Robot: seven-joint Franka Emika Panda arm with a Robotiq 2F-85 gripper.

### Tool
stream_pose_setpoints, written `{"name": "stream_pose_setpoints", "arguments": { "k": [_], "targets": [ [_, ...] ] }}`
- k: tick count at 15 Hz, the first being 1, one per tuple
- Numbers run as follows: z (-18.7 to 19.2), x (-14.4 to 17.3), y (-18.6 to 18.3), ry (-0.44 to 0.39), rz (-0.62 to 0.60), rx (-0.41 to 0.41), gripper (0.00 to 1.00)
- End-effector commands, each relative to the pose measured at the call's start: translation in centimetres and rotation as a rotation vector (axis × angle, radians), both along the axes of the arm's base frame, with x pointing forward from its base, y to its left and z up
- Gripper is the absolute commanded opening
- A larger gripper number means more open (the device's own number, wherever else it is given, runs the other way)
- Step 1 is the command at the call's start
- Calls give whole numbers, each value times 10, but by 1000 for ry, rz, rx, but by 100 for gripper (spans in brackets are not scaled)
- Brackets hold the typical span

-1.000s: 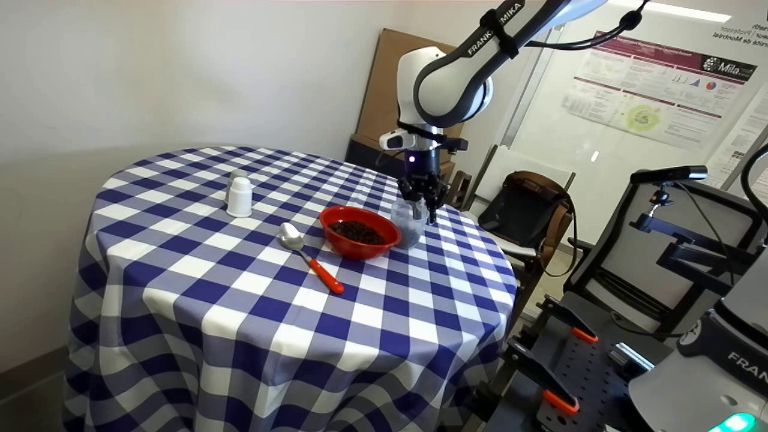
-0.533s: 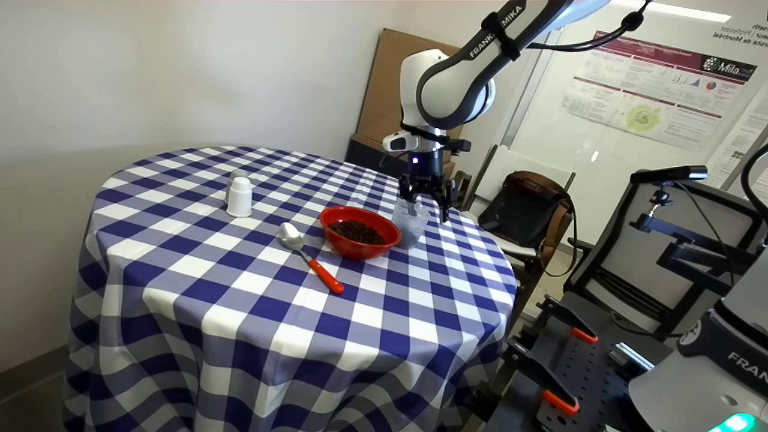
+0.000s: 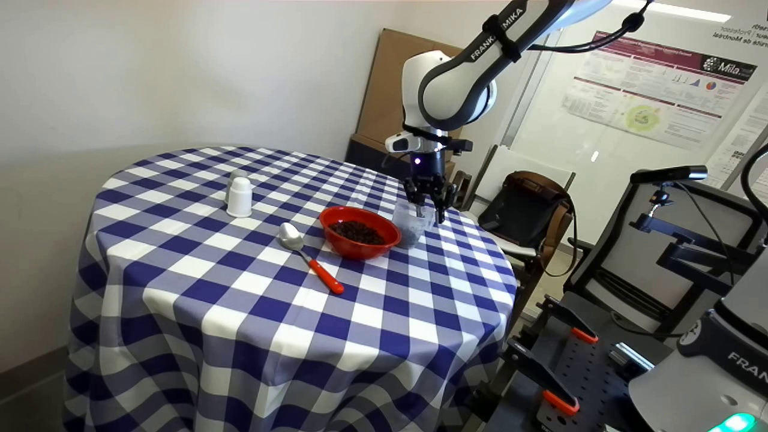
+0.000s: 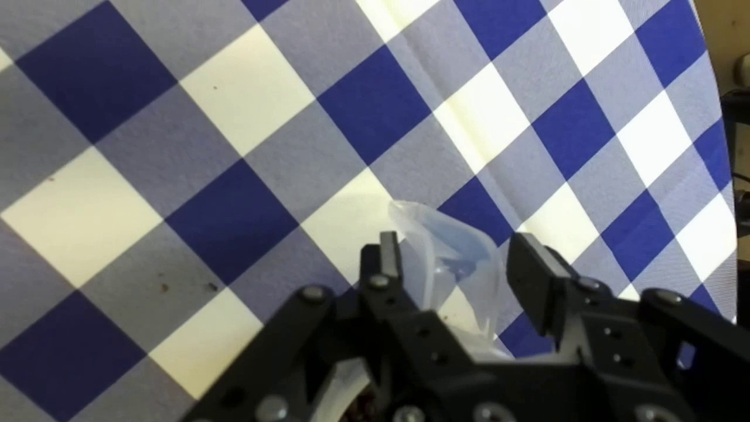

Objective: Pour the contents of the jug into the bowl

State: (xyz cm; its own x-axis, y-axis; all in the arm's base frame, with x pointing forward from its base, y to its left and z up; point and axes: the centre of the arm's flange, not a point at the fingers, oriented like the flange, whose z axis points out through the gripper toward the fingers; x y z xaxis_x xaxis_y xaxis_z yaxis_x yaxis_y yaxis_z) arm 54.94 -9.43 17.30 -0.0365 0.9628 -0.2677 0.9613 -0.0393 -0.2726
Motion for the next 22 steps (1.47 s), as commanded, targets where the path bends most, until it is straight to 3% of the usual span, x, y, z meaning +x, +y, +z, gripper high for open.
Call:
{"name": "stream_pose_setpoints", "arguments": {
  "k": [1,3,9,14,22],
  "targets": [
    [6,-7,-2,-13,26,-12,20],
    [7,-8,-3,-13,27,-16,8],
    [9,-8,0,-4,12,-22,12],
    [41,-1,9,-46,-38,-74,12],
    [107,3,53,-147,-36,-329,12]
  ]
}}
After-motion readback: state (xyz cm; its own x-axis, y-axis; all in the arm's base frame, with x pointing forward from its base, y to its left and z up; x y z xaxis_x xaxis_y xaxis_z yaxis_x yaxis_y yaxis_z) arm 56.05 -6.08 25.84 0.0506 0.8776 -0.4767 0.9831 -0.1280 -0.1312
